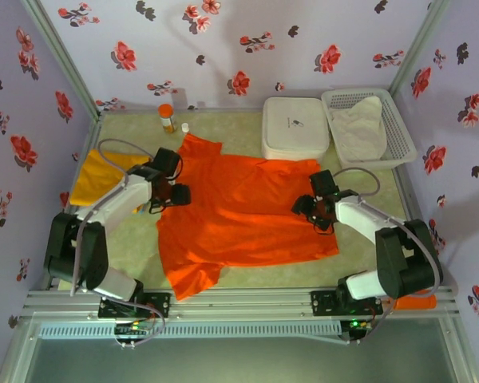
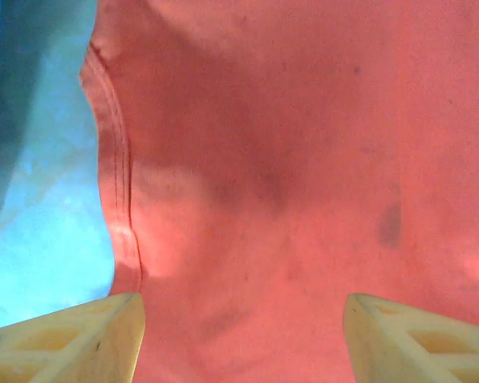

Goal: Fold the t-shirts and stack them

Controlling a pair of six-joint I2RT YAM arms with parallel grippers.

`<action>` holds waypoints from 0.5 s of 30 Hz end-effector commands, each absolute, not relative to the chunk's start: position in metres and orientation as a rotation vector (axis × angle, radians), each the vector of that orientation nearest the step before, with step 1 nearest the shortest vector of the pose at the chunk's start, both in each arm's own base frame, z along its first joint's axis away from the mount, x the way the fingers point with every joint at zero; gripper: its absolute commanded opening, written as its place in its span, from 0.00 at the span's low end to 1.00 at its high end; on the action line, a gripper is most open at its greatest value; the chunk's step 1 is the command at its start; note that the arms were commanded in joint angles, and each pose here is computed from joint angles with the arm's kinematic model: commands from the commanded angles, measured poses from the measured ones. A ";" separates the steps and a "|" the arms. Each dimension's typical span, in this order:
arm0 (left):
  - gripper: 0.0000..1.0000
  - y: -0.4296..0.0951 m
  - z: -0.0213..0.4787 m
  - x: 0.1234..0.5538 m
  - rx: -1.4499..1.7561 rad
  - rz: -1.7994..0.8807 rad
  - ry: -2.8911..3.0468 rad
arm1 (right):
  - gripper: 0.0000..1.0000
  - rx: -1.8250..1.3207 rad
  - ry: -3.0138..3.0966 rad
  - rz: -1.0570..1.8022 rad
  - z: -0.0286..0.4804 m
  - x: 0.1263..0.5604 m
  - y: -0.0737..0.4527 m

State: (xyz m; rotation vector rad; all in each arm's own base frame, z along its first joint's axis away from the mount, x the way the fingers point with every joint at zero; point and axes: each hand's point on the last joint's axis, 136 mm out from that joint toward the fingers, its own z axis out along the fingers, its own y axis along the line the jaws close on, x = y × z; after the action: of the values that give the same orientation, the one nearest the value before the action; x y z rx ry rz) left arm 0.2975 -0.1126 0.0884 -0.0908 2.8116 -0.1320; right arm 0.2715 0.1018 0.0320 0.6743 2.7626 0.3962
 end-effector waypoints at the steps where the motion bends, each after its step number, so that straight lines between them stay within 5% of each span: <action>1: 0.67 -0.109 0.089 0.264 -0.177 -0.212 2.856 | 0.75 0.633 2.763 0.397 0.041 0.268 0.101; 9: 0.66 -0.114 0.091 0.204 -0.265 -0.305 2.903 | 0.99 0.579 2.694 0.393 0.068 0.270 0.096; 15: 0.64 -0.128 0.079 0.158 -0.309 -0.328 2.962 | 0.99 0.585 2.635 0.250 0.087 0.262 0.072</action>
State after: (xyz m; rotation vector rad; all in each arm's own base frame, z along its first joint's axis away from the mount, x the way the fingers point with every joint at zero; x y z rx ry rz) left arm 0.1850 -0.1312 0.0867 -0.1735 2.8924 -0.3381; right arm 0.2683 0.0893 0.0778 0.5885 2.6410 0.3756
